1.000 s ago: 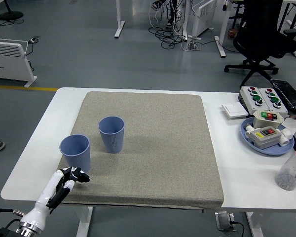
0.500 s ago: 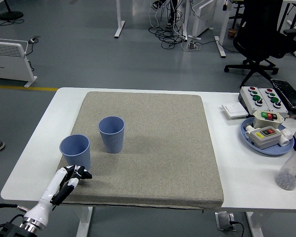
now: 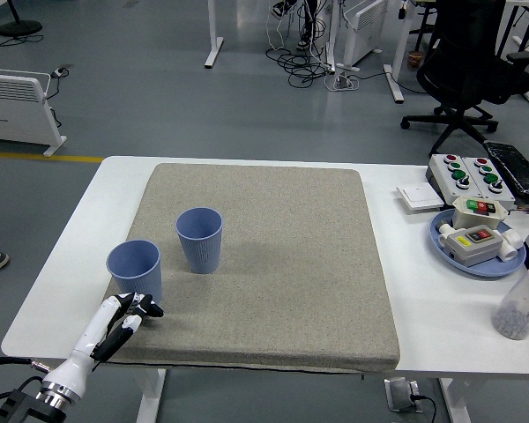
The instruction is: Push cup pick cup insert cup
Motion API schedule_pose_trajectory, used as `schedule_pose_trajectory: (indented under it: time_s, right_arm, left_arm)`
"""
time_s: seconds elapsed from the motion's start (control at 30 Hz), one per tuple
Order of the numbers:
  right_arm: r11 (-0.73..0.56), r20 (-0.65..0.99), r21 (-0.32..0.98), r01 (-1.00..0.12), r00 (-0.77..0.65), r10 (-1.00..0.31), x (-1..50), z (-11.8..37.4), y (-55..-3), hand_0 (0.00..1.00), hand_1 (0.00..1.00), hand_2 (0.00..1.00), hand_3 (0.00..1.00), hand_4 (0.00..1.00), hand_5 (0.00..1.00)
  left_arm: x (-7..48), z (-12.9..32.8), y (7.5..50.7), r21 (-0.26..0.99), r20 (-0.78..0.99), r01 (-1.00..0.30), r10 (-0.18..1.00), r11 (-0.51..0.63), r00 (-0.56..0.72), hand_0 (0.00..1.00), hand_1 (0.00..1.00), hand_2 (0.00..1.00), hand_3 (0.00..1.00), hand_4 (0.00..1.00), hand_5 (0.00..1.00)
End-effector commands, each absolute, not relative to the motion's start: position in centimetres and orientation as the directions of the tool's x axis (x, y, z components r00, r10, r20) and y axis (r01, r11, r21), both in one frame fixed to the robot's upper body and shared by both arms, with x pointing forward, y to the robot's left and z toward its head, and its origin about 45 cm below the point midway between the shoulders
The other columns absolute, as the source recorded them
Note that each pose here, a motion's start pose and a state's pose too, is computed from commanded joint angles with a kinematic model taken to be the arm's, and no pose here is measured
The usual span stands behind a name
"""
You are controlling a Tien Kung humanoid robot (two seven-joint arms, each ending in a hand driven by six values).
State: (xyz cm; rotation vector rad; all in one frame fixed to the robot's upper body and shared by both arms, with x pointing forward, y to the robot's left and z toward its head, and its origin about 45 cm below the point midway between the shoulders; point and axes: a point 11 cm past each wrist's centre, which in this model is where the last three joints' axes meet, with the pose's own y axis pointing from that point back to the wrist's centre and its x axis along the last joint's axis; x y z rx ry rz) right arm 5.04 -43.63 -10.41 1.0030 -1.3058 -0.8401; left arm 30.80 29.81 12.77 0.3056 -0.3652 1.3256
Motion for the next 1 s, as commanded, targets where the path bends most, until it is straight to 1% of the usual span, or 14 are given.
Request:
schedule_pose_trajectory:
  time_s: [0.4,1.0]
  right_arm:
    - [0.361,0.363,0.932,-0.04,0.108,-0.926,4.4,-10.5,-43.5,0.739,0.681,0.732,0.616,0.212,0.415]
    - [0.358,0.362,0.932,-0.052,0.105,-0.926,5.1,-10.5,-43.4,0.739,0.68,0.733,0.616,0.211,0.416]
  left_arm:
    - [32.6,12.7,29.5,0.002,0.44,-0.978,0.878,0.209,0.189,0.606,0.567,0.521,0.483,0.614,0.998]
    - [36.2,13.3,29.6,-0.008,0.481,-0.978,0.858,0.209,0.179,0.604,0.565,0.515,0.479,0.615,0.998]
